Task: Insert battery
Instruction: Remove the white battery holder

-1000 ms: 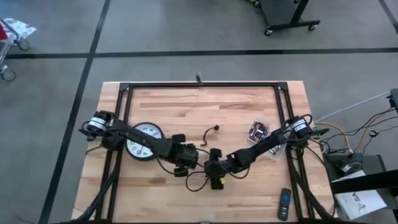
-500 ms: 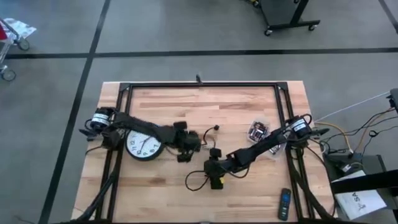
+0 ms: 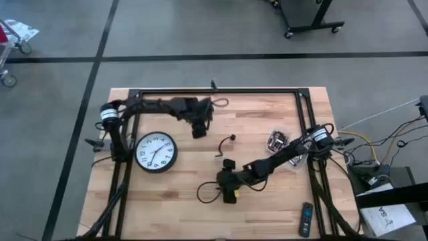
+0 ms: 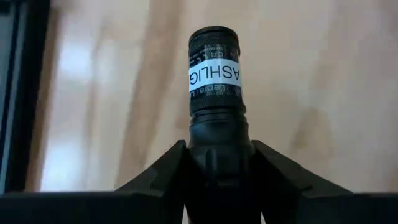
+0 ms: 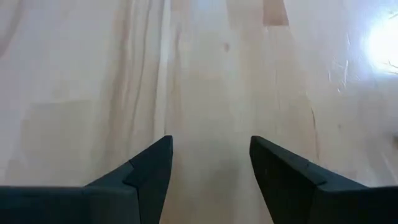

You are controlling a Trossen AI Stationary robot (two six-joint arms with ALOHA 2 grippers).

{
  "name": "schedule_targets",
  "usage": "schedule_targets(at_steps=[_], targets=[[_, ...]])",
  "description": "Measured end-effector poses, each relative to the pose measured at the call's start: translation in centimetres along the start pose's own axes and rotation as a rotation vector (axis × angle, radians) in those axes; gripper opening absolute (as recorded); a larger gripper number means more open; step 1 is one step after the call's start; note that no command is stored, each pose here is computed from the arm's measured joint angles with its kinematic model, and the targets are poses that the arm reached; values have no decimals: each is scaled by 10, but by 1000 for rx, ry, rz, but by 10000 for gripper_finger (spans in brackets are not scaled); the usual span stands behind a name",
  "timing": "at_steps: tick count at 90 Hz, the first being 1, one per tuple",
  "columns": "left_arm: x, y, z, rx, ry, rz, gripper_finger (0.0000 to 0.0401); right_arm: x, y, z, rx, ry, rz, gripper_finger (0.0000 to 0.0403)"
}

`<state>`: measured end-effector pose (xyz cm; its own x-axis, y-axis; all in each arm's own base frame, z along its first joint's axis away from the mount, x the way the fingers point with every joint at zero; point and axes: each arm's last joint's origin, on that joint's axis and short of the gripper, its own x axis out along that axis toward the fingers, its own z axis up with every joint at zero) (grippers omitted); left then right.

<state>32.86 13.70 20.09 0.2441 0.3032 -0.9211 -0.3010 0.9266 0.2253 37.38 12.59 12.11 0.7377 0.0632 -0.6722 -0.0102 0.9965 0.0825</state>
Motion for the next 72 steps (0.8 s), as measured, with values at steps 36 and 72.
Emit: schedule_targets(at_steps=[36,72], targets=[[0,14,-21,-100,192,3,130,-14,-2,17,23,-16,-13,199],[7,-66,-47,101,146,-97,130,-59,-17,40,-95,353,-187,199]])
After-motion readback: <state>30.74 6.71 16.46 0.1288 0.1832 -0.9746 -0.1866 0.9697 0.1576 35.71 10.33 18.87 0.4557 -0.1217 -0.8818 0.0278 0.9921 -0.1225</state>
